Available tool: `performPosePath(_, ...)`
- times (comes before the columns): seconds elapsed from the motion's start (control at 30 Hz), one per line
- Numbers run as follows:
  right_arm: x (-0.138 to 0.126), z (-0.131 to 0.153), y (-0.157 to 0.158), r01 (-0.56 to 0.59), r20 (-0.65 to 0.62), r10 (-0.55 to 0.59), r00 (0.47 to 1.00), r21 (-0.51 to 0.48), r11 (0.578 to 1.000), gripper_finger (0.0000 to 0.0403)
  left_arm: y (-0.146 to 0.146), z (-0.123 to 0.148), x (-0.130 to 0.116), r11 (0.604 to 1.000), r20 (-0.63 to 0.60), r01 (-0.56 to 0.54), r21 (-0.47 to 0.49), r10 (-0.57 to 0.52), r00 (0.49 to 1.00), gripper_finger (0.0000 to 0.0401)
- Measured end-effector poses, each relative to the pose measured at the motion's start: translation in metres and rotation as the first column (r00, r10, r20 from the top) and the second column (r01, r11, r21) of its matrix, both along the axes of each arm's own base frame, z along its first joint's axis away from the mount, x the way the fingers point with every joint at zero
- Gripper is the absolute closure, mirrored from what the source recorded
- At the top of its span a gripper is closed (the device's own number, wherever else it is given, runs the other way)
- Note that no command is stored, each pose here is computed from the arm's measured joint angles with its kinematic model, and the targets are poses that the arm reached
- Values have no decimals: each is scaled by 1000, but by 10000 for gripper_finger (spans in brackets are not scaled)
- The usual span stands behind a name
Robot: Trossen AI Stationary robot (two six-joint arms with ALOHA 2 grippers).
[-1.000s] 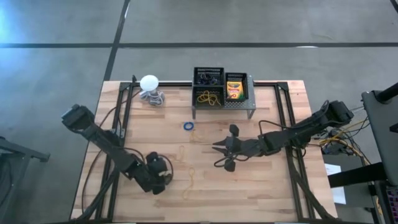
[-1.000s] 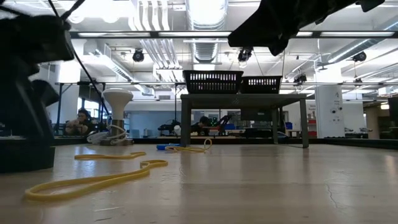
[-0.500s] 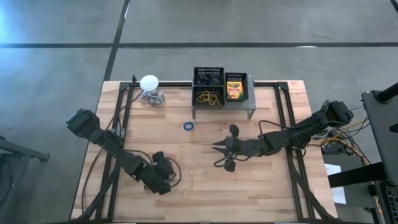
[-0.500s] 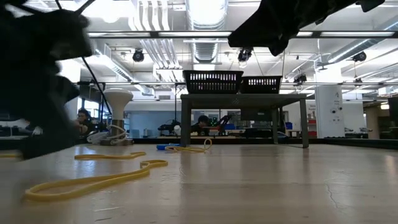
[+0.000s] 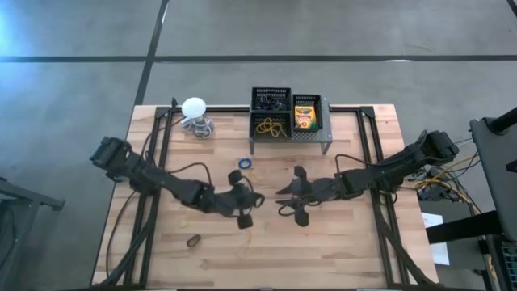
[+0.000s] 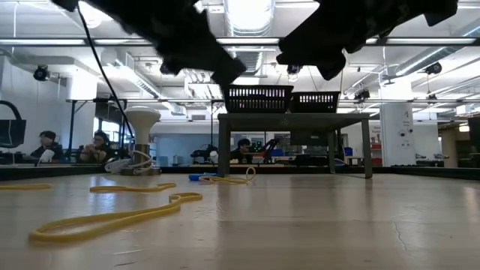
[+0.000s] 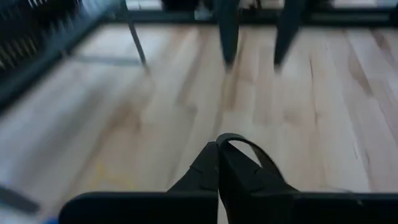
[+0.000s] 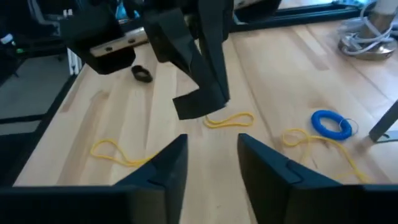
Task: Pick & Place Office Desk Supplies
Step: Put the black rubber band into the bottom left black bin
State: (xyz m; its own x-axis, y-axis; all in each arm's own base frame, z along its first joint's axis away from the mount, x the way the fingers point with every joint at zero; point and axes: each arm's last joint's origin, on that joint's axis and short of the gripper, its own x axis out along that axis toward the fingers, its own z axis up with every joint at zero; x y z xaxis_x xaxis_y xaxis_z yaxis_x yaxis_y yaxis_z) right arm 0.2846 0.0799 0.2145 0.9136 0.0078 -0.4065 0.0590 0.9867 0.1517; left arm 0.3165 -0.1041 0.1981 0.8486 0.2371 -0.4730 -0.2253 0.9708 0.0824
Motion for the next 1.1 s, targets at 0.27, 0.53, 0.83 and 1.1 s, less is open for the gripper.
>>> performPosePath(0.27, -6, -9, -6, 29, 141, -33, 990, 29, 999, 208, 6, 24, 15, 997, 165, -17, 79, 4, 986, 399)
performPosePath(0.53, -17, -11, -9, -30, 340, 4, 940, 72, 997, 208, 4, 36, 18, 996, 245, -27, 85, 5, 970, 398)
performPosePath(0.83, -13, -2, -10, -42, 379, 8, 925, 81, 996, 221, 5, 45, 20, 993, 335, -88, 84, 55, 941, 397)
performPosePath(1.1, -4, 2, -14, -81, 393, 40, 919, 89, 993, 237, 5, 50, 20, 994, 384, -91, 63, 60, 921, 396)
